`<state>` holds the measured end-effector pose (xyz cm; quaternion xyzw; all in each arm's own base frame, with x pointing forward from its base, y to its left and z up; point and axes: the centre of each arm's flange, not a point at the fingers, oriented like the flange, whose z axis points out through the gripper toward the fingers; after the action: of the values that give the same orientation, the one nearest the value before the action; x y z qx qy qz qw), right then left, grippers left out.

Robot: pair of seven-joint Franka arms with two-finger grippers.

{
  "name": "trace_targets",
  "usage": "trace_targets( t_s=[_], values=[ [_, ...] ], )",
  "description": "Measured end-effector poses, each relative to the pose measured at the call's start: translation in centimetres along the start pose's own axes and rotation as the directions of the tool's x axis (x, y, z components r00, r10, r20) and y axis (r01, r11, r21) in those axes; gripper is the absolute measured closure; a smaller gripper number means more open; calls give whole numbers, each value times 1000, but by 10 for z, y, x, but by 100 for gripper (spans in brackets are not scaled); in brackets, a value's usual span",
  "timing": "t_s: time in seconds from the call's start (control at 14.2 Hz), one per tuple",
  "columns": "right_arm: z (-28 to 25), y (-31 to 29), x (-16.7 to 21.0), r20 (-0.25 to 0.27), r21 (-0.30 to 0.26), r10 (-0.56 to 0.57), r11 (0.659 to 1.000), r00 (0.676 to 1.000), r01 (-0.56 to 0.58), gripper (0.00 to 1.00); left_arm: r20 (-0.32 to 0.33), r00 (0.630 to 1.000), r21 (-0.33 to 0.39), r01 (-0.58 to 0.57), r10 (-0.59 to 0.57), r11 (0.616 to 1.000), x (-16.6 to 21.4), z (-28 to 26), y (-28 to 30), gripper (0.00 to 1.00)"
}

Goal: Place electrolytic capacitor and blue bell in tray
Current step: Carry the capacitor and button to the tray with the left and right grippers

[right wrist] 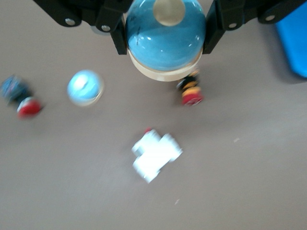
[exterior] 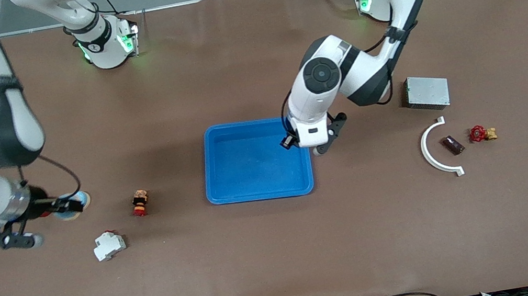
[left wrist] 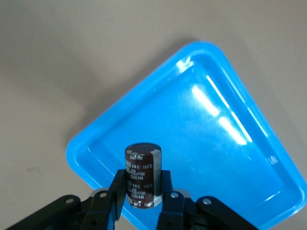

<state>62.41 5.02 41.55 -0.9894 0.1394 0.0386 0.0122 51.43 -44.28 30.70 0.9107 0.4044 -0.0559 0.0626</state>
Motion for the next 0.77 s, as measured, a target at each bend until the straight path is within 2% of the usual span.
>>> trace_targets(
  t_s=[0.28, 0.42, 0.7, 0.77],
  values=[
    [2, -78, -79, -14, 1, 123, 992, 992, -123, 33, 8, 1000, 14, 5, -5, 1000, -24, 29, 8, 67],
    [9, -102, -101, -23, 6, 169, 986, 985, -169, 33, -9, 1000, 29, 26, -26, 999, -21, 52, 7, 67],
    [51, -152, -155, -44, 27, 273, 962, 961, -272, 33, 0, 998, 58, 62, -62, 996, -13, 92, 2, 67],
    [60, -166, -170, -50, 38, 298, 954, 953, -296, 33, 2, 998, 65, 63, -63, 996, -13, 96, 0, 62]
  ],
)
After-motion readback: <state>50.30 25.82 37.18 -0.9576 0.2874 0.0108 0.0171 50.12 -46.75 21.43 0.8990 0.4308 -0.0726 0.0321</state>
